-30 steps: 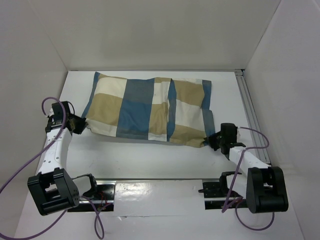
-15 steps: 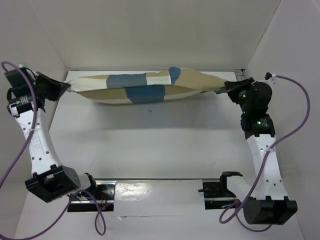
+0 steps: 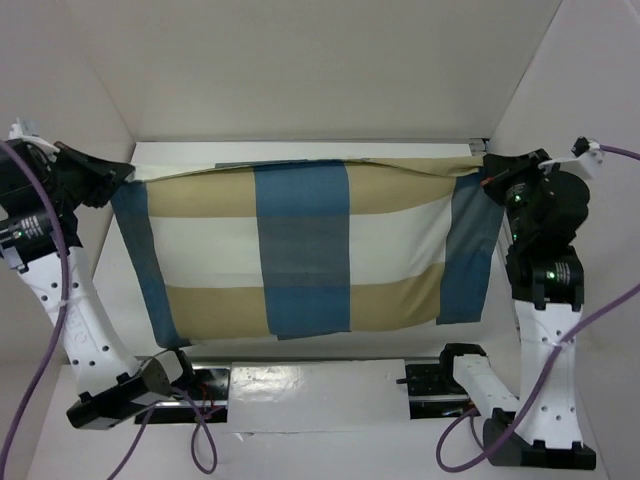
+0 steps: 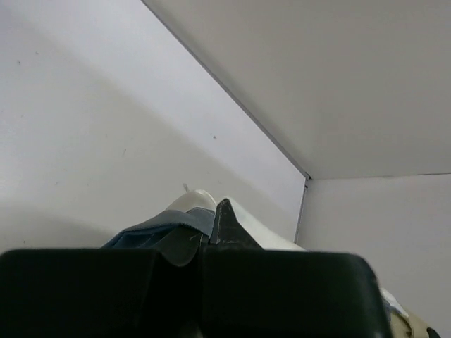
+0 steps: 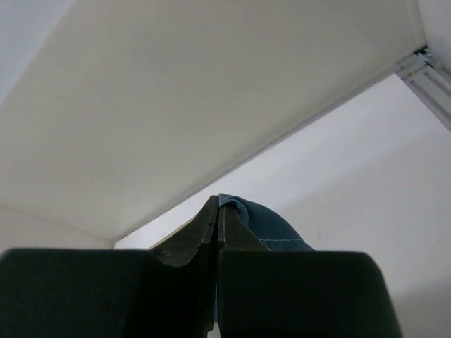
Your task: Put the pillow into the pillowcase
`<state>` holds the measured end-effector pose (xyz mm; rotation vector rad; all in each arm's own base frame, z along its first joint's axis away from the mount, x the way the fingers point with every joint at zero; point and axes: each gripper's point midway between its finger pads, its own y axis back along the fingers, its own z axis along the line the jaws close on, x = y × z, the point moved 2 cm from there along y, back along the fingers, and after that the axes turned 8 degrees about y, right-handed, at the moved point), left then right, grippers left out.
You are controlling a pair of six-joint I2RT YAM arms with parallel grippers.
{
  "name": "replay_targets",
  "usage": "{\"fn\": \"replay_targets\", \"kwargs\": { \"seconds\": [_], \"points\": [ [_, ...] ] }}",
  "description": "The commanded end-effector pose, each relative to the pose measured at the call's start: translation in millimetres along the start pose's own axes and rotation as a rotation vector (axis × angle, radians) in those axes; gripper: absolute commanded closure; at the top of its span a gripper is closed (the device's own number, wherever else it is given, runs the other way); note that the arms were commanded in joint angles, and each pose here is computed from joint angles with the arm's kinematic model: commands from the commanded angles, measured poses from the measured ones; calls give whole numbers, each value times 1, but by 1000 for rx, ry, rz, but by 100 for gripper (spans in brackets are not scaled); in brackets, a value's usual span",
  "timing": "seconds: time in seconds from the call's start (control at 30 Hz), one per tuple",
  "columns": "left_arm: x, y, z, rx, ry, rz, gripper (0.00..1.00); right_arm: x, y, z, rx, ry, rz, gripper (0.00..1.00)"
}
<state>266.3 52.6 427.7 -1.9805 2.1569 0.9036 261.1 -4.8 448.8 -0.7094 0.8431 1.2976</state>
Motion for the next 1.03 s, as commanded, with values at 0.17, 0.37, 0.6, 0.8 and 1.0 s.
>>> {"fn": "replay_targets", "kwargs": {
  "seconds": [0.17,0.37,0.6,0.8,1.0],
  "points": [
    [-13,-182,59,-192,-72,6,66,85,-134,-75,175,64,108,39],
    [13,-205,17,-216,-259,162,9,106,-169,-49,154,142,248,0],
    [84,-146,-8,-43,-423,249,9,123,-138,-68,275,202,314,0],
    [132,-108,2,69,-444,307,10,132,-117,-87,385,258,353,0],
    [143,-91,-15,152,-482,314,10,137,-105,-91,383,285,360,0]
  ]
}}
